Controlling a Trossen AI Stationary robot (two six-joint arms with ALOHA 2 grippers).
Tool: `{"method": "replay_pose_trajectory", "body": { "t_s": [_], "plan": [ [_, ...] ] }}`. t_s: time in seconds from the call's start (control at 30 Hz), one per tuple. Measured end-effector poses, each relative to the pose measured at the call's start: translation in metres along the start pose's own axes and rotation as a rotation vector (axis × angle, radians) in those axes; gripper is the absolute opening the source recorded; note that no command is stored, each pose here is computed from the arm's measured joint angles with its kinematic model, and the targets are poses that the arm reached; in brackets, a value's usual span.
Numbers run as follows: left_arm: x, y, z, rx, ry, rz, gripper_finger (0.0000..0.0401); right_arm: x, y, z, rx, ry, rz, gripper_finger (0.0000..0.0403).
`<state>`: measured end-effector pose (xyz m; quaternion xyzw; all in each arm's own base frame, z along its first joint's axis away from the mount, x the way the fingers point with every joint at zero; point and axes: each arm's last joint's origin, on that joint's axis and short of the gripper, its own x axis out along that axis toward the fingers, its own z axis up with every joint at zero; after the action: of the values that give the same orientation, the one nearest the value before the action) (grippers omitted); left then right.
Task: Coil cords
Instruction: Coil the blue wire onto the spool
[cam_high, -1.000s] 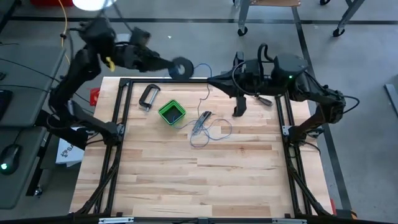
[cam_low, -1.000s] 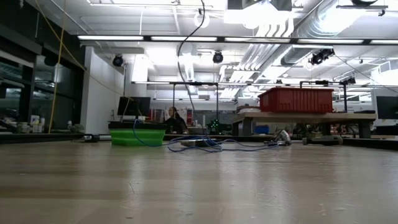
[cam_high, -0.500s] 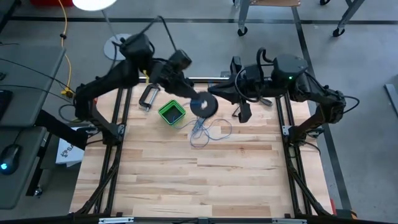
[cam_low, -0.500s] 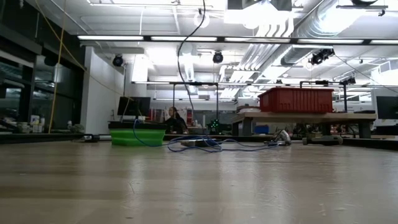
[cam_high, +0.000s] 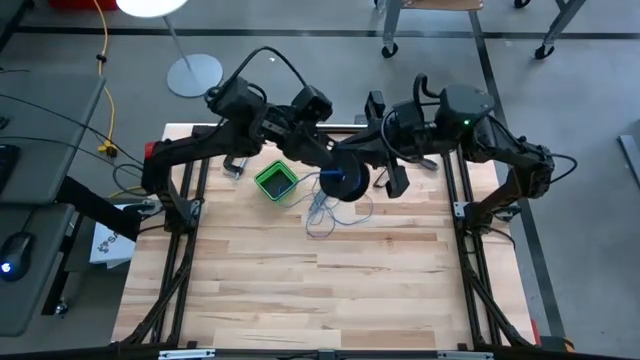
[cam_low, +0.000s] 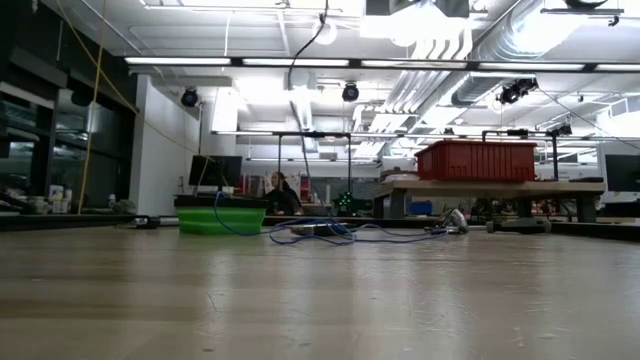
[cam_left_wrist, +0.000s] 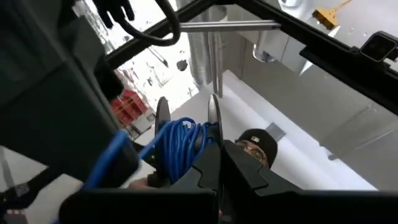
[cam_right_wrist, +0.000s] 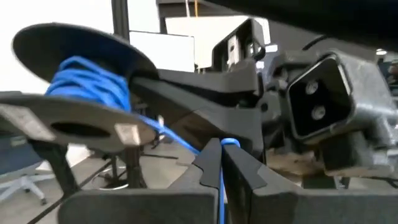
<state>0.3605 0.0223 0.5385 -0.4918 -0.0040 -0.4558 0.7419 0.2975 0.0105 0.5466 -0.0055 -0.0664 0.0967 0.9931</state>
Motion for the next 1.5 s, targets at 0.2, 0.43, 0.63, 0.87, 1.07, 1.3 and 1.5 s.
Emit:
{"method": "replay_pose_trajectory", "body": {
  "t_s": [0.2,0.43,0.63,0.87,1.07,1.3,1.5],
  "plan": [
    [0.001,-0.006,0.0,0.106,-0.048,-0.036,0.0,-0.001,-0.002,0.003,0.0,-0.029,-0.015,0.0],
    [-0.005,-0.022,0.006,0.301,-0.194,-0.141,0.0,0.006,-0.003,-0.003,0.053,-0.008,-0.016,0.0],
    [-0.009,-0.025,0.012,0.428,-0.335,-0.135,0.0,0.017,-0.005,-0.007,0.092,-0.04,-0.012,0.0],
    [-0.019,-0.027,0.022,0.561,-0.459,-0.097,0.0,0.029,-0.007,-0.014,0.132,-0.051,-0.012,0.0],
    [-0.033,-0.037,0.031,0.681,-0.509,-0.061,0.0,0.029,-0.008,-0.01,0.14,-0.103,-0.01,0.0],
    [-0.036,-0.04,0.034,0.704,-0.562,-0.05,0.0,0.029,-0.012,-0.006,0.152,-0.151,-0.014,0.0001],
    [-0.053,-0.052,0.042,0.766,-0.535,-0.036,0.0,0.027,-0.011,-0.006,0.22,-0.132,0.004,0.0002]
  ]
}}
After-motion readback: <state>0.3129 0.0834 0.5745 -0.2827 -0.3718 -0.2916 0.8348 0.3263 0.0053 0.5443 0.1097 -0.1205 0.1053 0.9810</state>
